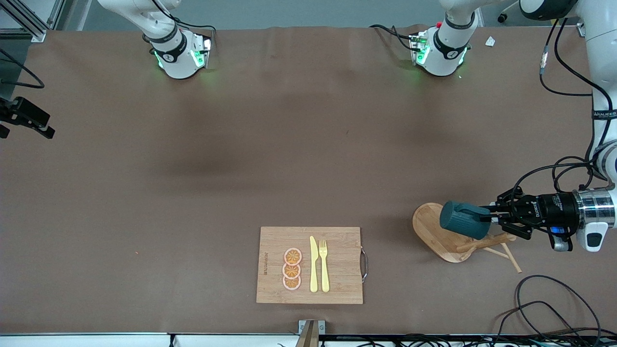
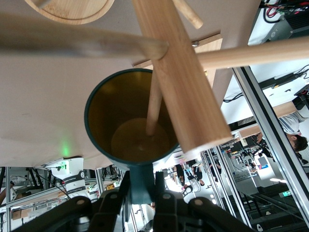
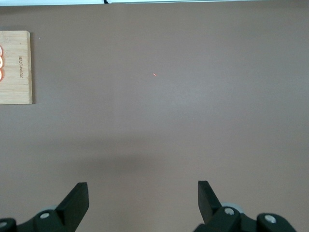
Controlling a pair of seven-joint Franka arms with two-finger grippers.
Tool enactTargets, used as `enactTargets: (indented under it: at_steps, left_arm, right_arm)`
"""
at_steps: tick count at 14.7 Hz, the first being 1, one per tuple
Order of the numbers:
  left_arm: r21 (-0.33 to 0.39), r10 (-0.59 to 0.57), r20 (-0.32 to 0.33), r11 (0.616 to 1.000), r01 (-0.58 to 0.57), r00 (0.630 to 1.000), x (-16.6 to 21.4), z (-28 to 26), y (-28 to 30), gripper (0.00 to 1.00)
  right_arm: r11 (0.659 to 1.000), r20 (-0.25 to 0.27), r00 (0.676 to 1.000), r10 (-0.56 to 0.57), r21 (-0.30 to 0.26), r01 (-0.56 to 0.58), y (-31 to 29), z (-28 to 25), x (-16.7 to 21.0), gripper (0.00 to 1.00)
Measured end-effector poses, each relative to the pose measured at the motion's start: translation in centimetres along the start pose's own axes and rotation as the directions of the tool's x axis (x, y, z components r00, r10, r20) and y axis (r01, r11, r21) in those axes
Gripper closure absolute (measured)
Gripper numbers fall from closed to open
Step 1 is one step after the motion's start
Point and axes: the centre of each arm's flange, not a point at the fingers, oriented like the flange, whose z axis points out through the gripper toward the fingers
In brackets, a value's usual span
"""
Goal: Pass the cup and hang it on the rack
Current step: 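Lower the mug onto a rack peg with the left gripper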
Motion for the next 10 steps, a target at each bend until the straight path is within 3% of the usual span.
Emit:
enactTargets:
  at_steps: [5,10]
  left_arm:
    - [-0.060,-0.002,0.031,0.998,0.004,1.000,0.9,-0.9,-0.1,0.79]
    - [-0.068,-0.008,0.036,0.998,0.010,0.999,1.4,-1.0,-0.2,0.79]
  right_arm:
    - [1.000,0.000,1.000,-0.002,-0.001,0.002,0.6,0.0,0.0,0.00]
    - [1.000,0.001,1.000,-0.016,-0.002,0.016,0.8,0.0,0.0,0.00]
